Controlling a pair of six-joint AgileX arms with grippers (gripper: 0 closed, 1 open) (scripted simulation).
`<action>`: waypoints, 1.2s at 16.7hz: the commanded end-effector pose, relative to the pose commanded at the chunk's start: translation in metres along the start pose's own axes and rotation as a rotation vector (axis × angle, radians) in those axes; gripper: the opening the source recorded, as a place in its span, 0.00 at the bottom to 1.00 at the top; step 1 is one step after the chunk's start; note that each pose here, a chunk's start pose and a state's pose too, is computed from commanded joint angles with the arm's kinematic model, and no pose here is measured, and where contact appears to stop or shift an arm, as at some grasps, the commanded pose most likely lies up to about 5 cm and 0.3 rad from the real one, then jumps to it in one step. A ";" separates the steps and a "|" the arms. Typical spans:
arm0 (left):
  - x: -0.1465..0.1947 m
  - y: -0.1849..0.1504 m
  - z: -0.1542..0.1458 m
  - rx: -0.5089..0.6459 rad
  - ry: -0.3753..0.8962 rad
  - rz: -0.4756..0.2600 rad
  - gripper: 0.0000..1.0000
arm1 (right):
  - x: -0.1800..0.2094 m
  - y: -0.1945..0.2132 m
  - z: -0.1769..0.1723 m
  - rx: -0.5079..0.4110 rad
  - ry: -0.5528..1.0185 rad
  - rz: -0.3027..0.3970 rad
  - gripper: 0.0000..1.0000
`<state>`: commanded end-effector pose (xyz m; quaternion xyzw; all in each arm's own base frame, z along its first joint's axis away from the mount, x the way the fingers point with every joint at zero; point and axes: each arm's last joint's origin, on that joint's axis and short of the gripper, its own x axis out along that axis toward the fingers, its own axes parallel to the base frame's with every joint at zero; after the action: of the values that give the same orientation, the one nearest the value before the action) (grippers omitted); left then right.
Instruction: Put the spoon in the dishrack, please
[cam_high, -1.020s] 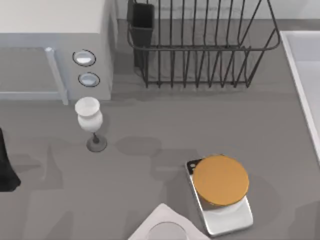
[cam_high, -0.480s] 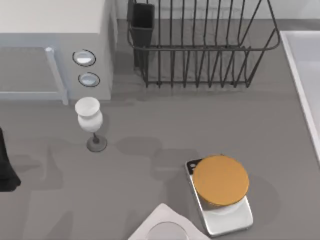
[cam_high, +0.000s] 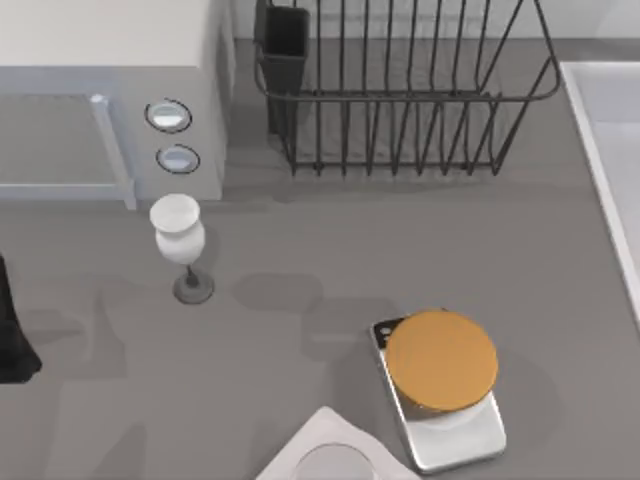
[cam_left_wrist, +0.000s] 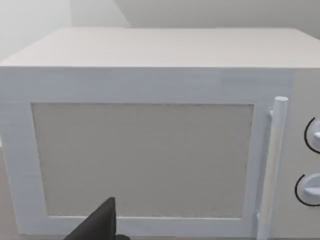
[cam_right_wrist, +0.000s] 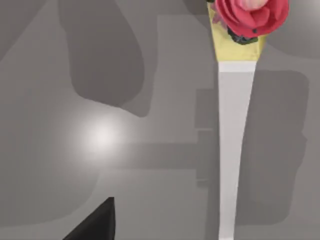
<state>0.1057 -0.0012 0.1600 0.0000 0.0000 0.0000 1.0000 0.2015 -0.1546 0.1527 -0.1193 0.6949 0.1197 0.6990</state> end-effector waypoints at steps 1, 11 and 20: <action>0.000 0.000 0.000 0.000 0.000 0.000 1.00 | 0.012 -0.001 0.001 0.000 -0.004 -0.006 1.00; 0.000 0.000 0.000 0.000 0.000 0.000 1.00 | 0.060 0.004 -0.003 0.000 0.000 0.000 1.00; 0.000 0.000 0.000 0.000 0.000 0.000 1.00 | 0.060 0.004 -0.003 0.000 0.000 0.000 0.32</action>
<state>0.1057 -0.0012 0.1600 0.0000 0.0000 0.0000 1.0000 0.1979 -0.1520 0.0931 -0.1194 0.6950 0.1199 0.6989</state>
